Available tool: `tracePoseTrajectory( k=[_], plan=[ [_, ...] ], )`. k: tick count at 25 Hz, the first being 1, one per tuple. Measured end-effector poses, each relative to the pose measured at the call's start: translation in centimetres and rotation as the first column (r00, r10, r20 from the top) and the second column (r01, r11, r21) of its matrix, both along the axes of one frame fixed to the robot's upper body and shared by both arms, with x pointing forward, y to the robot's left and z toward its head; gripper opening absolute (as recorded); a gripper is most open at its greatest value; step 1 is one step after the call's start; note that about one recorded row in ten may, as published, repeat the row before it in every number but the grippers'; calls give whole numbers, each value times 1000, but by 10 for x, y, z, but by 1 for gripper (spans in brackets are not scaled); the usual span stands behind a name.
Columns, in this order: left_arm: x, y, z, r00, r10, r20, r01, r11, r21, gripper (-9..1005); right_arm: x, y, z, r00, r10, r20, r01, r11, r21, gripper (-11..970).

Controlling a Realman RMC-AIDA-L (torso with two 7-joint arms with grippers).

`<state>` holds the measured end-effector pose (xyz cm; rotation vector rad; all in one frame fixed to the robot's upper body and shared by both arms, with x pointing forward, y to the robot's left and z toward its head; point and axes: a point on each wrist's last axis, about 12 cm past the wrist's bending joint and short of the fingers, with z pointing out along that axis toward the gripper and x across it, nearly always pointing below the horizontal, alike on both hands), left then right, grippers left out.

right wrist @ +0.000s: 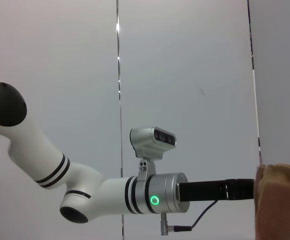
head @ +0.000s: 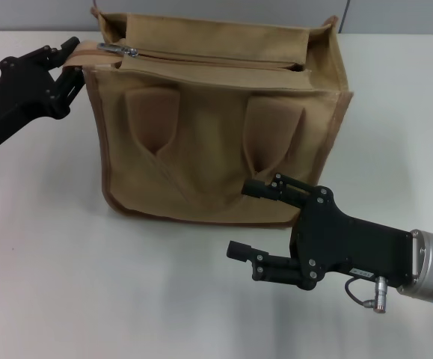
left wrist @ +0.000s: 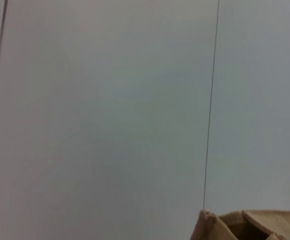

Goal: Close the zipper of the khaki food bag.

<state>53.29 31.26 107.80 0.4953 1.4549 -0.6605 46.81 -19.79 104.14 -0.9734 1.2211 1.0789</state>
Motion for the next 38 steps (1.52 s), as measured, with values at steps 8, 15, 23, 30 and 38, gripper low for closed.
tracePoseTrajectory(
  k=[8,15,23,30,38],
  plan=[
    [-5,-5,2,998,-47,30,48,999,-23,23,-1,1,0,1000,-15,-8,15,1000,17,790],
    [-8,-12,5,996,-70,54,75,993,-92,23,-3,-1,9,998,-37,-51,44,990,131,790],
    [-1,-30,16,988,-108,113,131,968,-215,24,6,-2,23,993,-109,-48,118,958,260,790],
    [13,-47,31,978,-159,135,195,928,-318,24,11,3,28,988,-132,-74,149,938,313,790],
    [20,-59,43,961,-232,152,273,891,-364,24,16,0,32,972,-233,-32,229,905,360,790]
  ],
)
